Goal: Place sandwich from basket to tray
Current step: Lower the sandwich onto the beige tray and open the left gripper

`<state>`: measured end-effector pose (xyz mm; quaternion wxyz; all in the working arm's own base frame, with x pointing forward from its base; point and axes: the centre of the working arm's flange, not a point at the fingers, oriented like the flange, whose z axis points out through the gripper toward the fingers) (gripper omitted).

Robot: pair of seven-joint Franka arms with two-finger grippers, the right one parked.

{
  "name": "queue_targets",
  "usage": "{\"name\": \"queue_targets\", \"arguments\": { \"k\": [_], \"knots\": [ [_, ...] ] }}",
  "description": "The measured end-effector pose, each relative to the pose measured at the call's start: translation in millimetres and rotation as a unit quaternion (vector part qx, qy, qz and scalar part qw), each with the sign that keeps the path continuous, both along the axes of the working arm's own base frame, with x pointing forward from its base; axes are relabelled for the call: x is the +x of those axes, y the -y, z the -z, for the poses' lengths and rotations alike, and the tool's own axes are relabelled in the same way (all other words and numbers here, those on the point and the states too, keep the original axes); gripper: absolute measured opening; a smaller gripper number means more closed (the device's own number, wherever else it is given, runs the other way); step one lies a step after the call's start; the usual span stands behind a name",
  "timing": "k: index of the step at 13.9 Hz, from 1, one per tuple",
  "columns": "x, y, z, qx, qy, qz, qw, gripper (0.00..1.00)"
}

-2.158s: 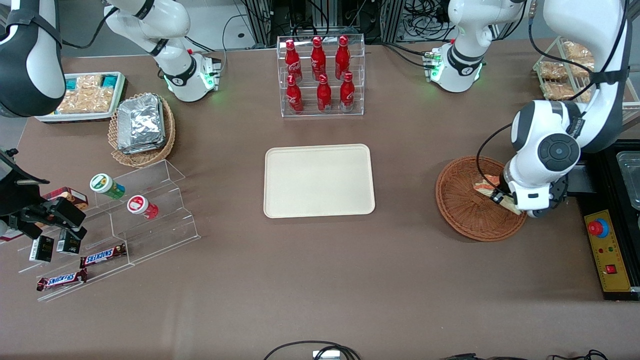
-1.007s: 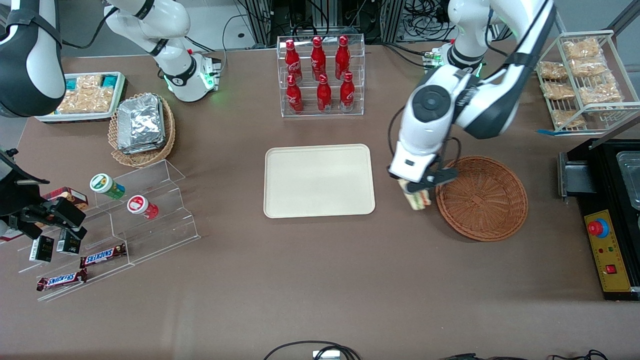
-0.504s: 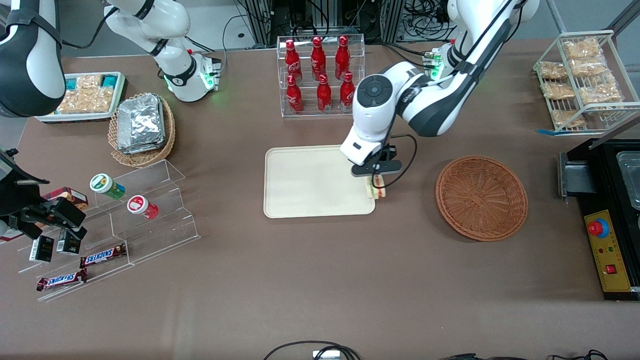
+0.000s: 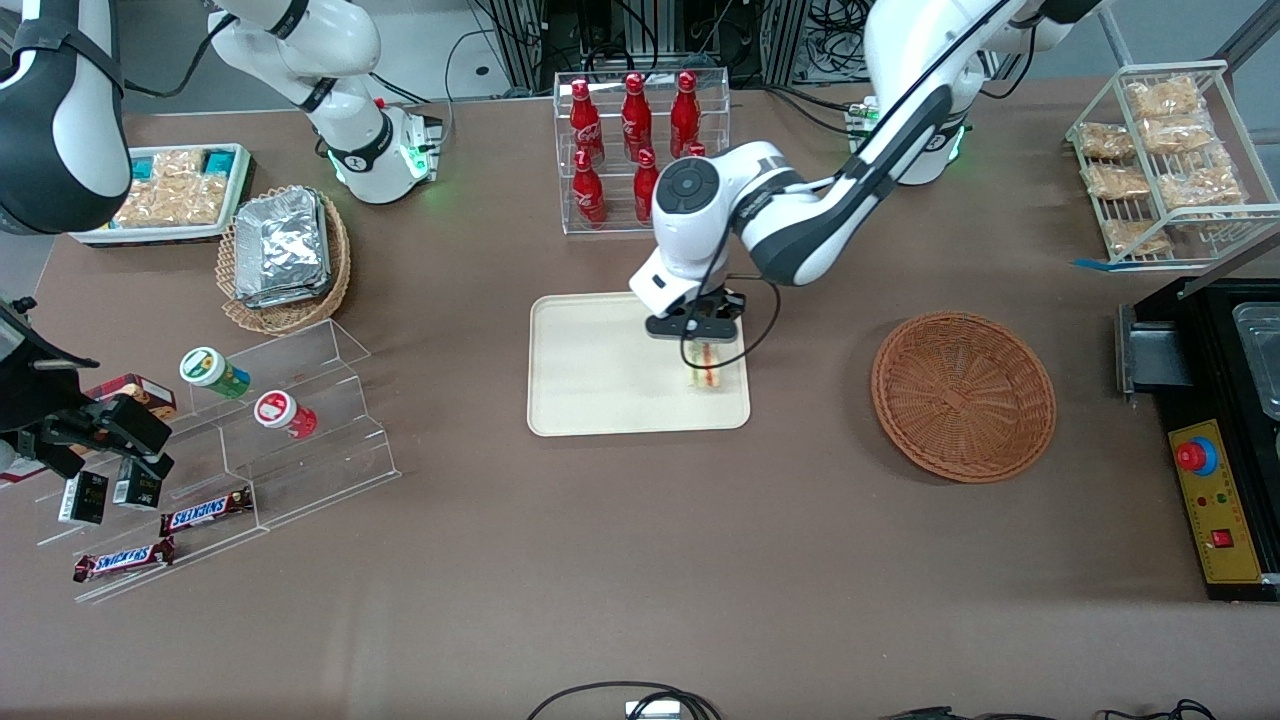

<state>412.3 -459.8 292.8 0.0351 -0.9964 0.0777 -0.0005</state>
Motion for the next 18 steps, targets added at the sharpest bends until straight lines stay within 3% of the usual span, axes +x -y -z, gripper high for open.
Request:
{"name": "queue_targets", "arguments": {
  "k": [5, 10, 15, 17, 18],
  "knots": [
    [-3.3, 4.4, 35.6, 0.003, -0.019, 0.014, 0.9997, 0.19],
    [-4.8, 2.8, 65.4, 0.015, -0.025, 0.017, 0.9994, 0.19],
    [-9.2, 5.8, 73.8, 0.015, -0.029, 0.002, 0.9994, 0.16],
    [-10.4, 7.2, 73.5, 0.015, -0.028, -0.008, 0.9995, 0.25],
    [-10.3, 7.6, 73.1, 0.015, -0.027, -0.015, 0.9994, 0.36]
  ]
}}
